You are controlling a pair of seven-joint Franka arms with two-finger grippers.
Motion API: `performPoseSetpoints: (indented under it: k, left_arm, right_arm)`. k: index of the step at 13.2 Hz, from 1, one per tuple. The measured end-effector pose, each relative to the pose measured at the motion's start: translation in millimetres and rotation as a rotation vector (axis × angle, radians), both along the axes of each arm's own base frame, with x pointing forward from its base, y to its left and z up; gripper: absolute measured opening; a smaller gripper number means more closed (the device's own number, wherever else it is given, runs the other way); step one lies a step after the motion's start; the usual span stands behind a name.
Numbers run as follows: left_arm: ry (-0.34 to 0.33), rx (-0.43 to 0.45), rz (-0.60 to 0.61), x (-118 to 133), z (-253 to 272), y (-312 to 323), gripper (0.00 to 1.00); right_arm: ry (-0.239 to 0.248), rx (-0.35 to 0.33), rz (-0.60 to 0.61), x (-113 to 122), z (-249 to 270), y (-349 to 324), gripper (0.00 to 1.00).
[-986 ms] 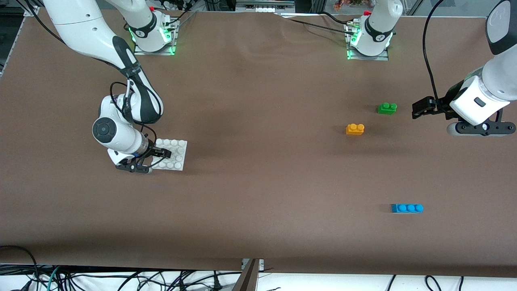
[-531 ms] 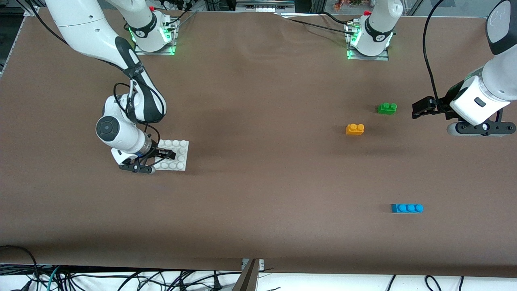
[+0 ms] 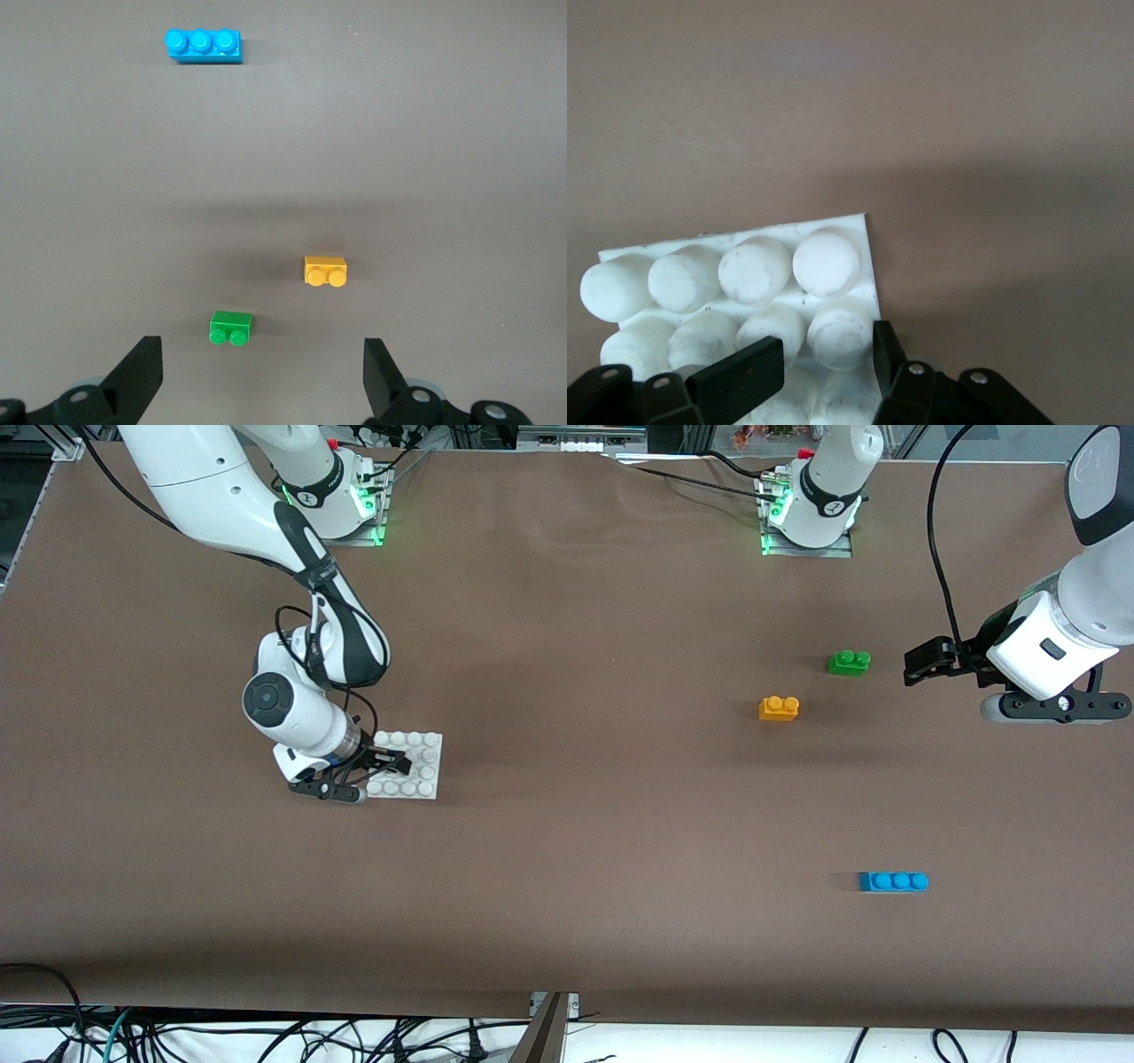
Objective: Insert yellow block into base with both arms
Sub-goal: 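Slide the white base plate with the right gripper toward the yellow block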
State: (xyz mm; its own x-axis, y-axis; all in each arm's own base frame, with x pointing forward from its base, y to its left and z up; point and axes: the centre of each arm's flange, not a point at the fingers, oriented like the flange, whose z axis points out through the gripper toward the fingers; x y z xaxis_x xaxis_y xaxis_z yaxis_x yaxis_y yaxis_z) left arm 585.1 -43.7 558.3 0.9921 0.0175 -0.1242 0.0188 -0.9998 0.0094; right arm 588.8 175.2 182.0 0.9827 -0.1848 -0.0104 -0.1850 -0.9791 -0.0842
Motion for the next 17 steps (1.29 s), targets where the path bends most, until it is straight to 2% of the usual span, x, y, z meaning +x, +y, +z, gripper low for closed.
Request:
performPoseSetpoints:
  k: [6, 12, 17]
  left_arm:
    - [0.000, 0.000, -0.001, 0.0, 0.0, -0.4, 1.00]
    - [0.000, 0.000, -0.001, 0.0, 0.0, -0.4, 1.00]
    - [0.000, 0.000, -0.004, -0.1, 0.0, -2.1, 1.00]
  right_arm:
    - [-0.017, 0.016, -0.064, -21.9, -1.8, 83.7, 0.49]
    - [-0.018, 0.034, -0.066, -52.4, -16.9, 186.6, 0.49]
    - [-0.046, 0.069, -0.041, -65.0, -16.7, 255.0, 0.49]
